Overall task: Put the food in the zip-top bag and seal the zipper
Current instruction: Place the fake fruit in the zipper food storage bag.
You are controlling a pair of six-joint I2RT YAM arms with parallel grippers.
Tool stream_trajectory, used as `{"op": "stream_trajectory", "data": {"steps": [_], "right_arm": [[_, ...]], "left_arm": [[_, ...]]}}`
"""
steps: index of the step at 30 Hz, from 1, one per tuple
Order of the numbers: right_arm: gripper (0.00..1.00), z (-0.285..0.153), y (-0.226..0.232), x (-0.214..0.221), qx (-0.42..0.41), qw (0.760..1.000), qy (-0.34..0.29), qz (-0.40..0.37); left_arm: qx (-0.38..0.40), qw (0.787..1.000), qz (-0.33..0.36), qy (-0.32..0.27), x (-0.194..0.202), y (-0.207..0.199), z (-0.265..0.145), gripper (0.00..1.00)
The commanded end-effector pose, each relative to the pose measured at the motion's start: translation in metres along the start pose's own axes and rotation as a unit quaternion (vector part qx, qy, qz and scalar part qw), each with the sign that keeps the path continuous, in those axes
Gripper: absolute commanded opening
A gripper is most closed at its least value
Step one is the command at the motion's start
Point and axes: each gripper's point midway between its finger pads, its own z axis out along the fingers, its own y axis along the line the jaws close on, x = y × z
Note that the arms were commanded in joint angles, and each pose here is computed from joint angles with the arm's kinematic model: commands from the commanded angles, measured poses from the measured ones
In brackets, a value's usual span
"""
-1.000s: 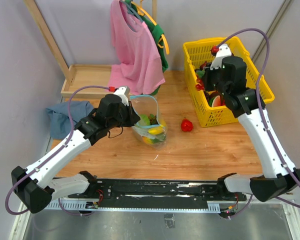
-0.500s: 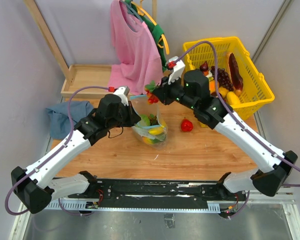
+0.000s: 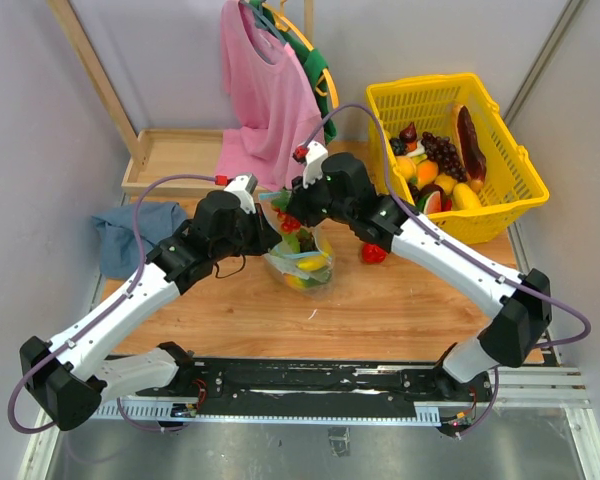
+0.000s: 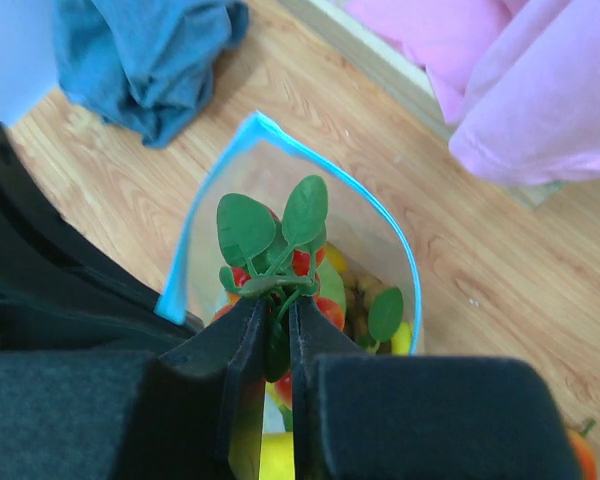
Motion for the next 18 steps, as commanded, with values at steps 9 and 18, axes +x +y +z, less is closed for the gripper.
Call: {"op": "stream_trajectory", "data": {"steps": [9,18], "right_arm": [[0.59,0.0,-0.004,0.025,0.016,0.996,0.066,-0.054],[0.69,-0.041,0.009,0.003,-0.01,0.996,0.028,-0.088]], "left_arm": [[0.014,1.0,0.002,-0.014,-0.005,-0.005,-0.002,0.0],[0.008,1.0,-0.007,-0.012,-0.004,-0.003,0.0,0.0]]}}
